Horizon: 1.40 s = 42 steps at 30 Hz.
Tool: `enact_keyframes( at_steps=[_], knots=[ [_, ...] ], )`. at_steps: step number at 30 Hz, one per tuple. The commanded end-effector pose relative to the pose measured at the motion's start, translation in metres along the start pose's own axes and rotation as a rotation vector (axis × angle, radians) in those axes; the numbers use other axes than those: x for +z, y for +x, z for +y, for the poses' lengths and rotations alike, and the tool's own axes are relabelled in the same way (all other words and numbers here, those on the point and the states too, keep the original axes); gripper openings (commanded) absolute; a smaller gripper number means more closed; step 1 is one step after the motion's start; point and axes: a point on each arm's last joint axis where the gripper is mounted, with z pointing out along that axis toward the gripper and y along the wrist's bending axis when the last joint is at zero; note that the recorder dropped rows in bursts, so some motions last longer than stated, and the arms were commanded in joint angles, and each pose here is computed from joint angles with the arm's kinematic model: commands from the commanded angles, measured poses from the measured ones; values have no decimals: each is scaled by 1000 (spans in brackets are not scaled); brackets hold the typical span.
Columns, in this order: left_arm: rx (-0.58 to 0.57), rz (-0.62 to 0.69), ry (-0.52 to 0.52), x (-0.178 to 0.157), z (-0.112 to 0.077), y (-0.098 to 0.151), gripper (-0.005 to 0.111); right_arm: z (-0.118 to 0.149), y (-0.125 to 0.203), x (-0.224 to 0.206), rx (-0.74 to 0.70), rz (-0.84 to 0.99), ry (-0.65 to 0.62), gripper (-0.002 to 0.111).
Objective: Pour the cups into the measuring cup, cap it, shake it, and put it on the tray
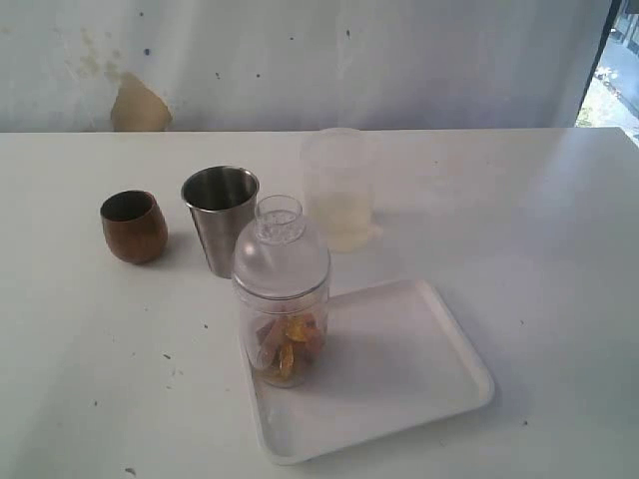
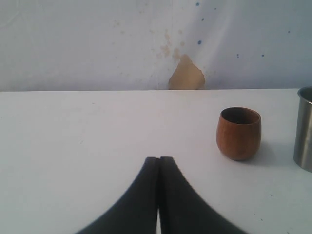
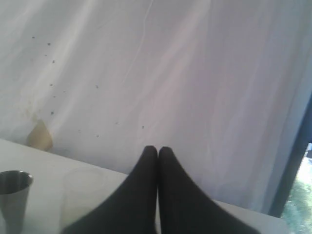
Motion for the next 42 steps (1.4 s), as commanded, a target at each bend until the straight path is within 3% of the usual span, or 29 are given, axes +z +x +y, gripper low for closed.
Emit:
enact_keyframes(
  at_steps=[1, 8, 17, 22, 23, 32, 42],
  knots=[
    [4, -11, 3, 0, 0, 0, 0, -4, 6, -16, -60, -66, 123, 0],
    [4, -11, 3, 0, 0, 0, 0, -2, 22, -34, -63, -152, 224, 0],
    [4, -11, 3, 0, 0, 0, 0, 8, 115, -30, -20, 2, 217, 0],
    [4, -11, 3, 0, 0, 0, 0, 12, 146, -28, 16, 27, 210, 0],
    [4, -11, 3, 0, 0, 0, 0, 11, 143, -28, 13, 1, 212, 0],
    [4, -11, 3, 0, 0, 0, 0, 15, 176, -33, 48, 368, 183, 0],
    [4, -11, 3, 0, 0, 0, 0, 15, 177, -34, 44, 380, 181, 0]
  ],
)
